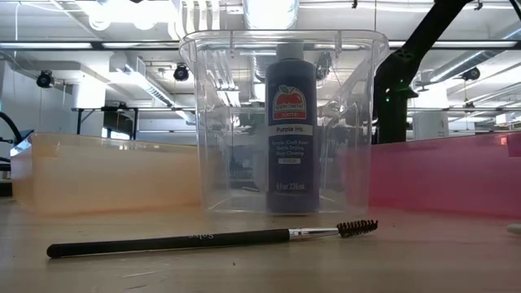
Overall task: Pick & Place Paint Supplies
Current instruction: Put the right scissors into the pink bin
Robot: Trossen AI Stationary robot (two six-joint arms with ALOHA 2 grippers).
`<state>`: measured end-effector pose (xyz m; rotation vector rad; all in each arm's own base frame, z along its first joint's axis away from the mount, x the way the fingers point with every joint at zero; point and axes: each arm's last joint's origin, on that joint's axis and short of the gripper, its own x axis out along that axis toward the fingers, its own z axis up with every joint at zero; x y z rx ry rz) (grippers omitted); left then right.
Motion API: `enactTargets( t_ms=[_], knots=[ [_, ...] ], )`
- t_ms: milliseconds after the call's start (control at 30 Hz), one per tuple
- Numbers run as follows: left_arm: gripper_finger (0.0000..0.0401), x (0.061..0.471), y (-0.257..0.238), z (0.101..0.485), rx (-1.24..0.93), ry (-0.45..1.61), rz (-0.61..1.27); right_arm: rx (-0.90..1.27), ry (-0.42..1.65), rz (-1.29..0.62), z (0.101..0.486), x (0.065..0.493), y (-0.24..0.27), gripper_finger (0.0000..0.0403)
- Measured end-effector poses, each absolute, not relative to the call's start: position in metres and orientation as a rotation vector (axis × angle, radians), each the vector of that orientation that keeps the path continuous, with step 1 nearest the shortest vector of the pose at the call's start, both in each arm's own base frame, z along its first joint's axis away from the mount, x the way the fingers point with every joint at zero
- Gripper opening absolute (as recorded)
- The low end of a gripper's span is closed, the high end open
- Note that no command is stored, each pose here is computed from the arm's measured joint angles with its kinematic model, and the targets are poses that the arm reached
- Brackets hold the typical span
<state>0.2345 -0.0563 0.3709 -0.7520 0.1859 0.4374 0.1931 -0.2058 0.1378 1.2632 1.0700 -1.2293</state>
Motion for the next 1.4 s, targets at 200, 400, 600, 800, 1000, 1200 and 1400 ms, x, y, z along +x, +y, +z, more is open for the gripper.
enactTargets(
  t_ms=[200,400,600,800,1000,1200,1400],
  knots=[
    [0.0316,0.235,-0.056,0.371,-0.753,0.186,0.437,1.258,1.067,-1.225,0.138,0.193,-0.206,0.0029],
    [0.0316,0.235,-0.056,0.371,-0.753,0.186,0.437,1.249,1.063,-1.217,0.142,0.192,-0.204,0.0028],
    [0.0316,0.235,-0.056,0.371,-0.753,0.185,0.437,1.243,1.037,-1.210,0.152,0.187,-0.198,0.0023],
    [0.0316,0.235,-0.056,0.371,-0.752,0.186,0.437,1.233,0.969,-1.214,0.167,0.177,-0.187,0.0024],
    [0.0316,0.235,-0.056,0.371,-0.752,0.186,0.436,1.222,0.834,-1.212,0.191,0.162,-0.170,0.0025],
    [0.0316,0.235,-0.057,0.371,-0.750,0.190,0.430,1.216,0.719,-1.202,0.210,0.149,-0.156,0.0026],
    [0.0316,0.235,-0.057,0.371,-0.751,0.191,0.429,1.210,0.718,-1.184,0.211,0.149,-0.156,0.0027]
  ],
)
